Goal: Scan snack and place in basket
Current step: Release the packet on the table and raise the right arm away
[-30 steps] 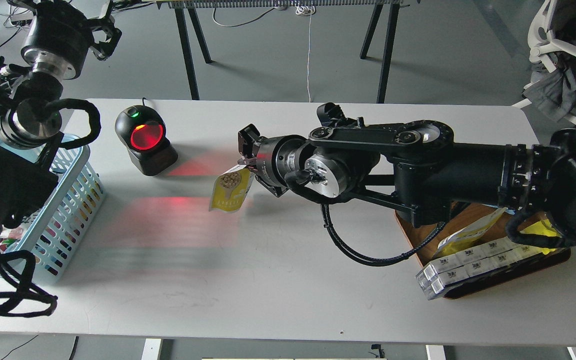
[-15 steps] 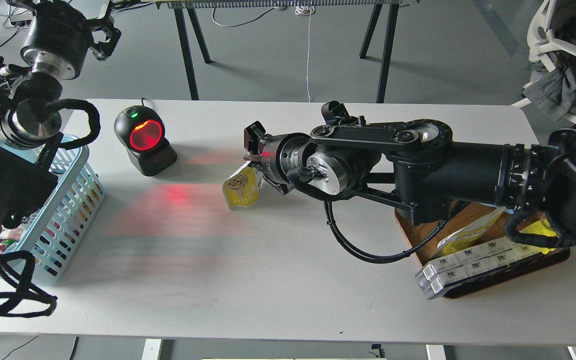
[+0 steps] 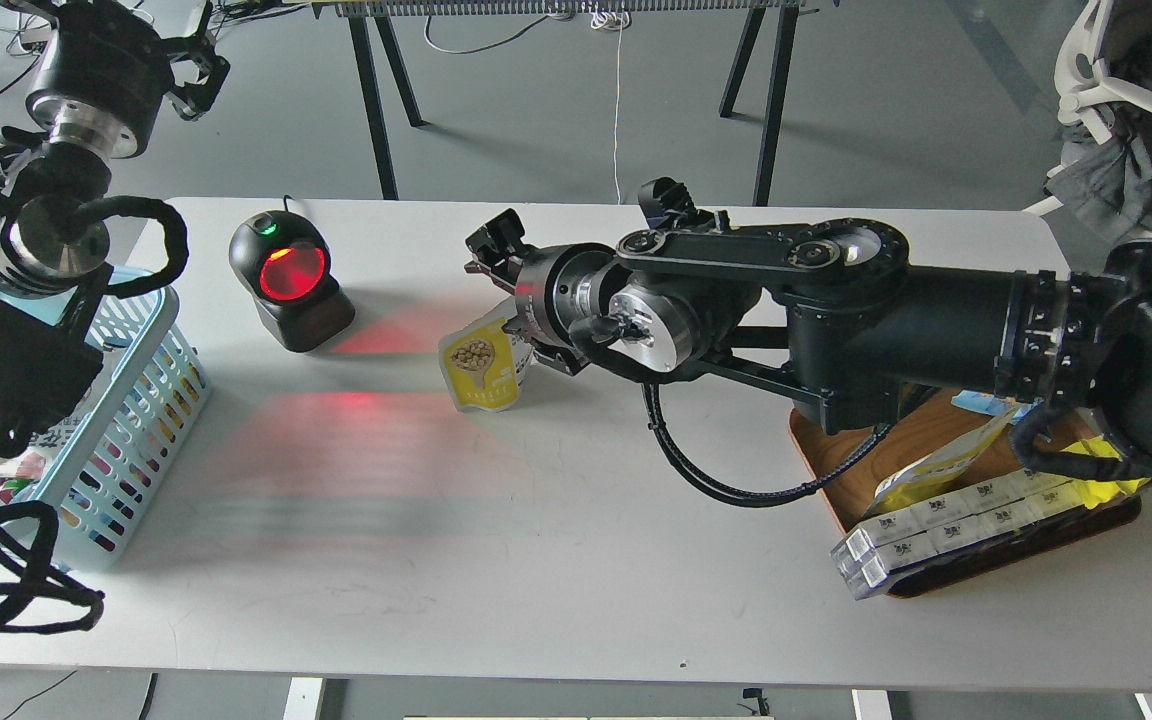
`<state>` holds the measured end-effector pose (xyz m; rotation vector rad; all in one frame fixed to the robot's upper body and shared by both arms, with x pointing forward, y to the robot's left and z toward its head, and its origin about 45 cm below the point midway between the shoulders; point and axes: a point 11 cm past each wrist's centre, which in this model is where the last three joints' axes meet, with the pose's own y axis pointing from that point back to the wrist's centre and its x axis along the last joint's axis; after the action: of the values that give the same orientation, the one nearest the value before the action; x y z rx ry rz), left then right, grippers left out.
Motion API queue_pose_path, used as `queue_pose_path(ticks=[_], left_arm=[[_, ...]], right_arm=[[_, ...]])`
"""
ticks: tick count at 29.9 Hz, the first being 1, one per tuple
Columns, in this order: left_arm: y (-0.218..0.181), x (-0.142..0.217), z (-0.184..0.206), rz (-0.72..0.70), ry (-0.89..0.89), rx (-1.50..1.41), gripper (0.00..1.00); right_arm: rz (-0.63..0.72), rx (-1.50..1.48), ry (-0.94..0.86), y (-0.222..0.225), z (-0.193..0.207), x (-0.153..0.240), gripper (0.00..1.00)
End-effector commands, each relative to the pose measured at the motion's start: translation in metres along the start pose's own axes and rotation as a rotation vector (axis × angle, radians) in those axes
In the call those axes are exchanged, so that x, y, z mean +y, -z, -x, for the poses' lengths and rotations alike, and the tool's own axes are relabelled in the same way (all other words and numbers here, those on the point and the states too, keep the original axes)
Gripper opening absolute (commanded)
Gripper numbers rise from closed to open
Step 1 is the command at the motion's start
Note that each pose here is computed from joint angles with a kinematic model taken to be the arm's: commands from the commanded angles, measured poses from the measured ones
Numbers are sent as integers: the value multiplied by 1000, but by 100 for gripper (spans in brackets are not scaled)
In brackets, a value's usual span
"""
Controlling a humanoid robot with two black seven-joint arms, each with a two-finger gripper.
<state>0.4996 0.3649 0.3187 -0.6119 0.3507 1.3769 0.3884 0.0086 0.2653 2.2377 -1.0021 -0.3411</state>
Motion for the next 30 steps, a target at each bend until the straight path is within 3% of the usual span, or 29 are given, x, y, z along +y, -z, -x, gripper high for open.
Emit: queue_pose_path(ticks=[1,7,11,18,26,30], left_arm=[[-24,-5,-2,16,-5,-47,100],[-45,-4,-20,24,-55,-90,100],[-35,-9,-7,-33,-6,-165,100],[-90,-2,1,-102,70,-556,100],[-175,58,50,-169,274,-1196,100],[-170,107,75,-282,402,-1363,100]], right_arm=[[-33,-8,-56,15,-33,14,76],[-175,-142,-153,51,-102,55,93],[-267,-249,-189,55,-150,83,94],[-580,-504,-158,46,-226,130,94],[-880,-886,-105,-29,-301,165,94],[-990,-986,-59,-70,-314,171,96]])
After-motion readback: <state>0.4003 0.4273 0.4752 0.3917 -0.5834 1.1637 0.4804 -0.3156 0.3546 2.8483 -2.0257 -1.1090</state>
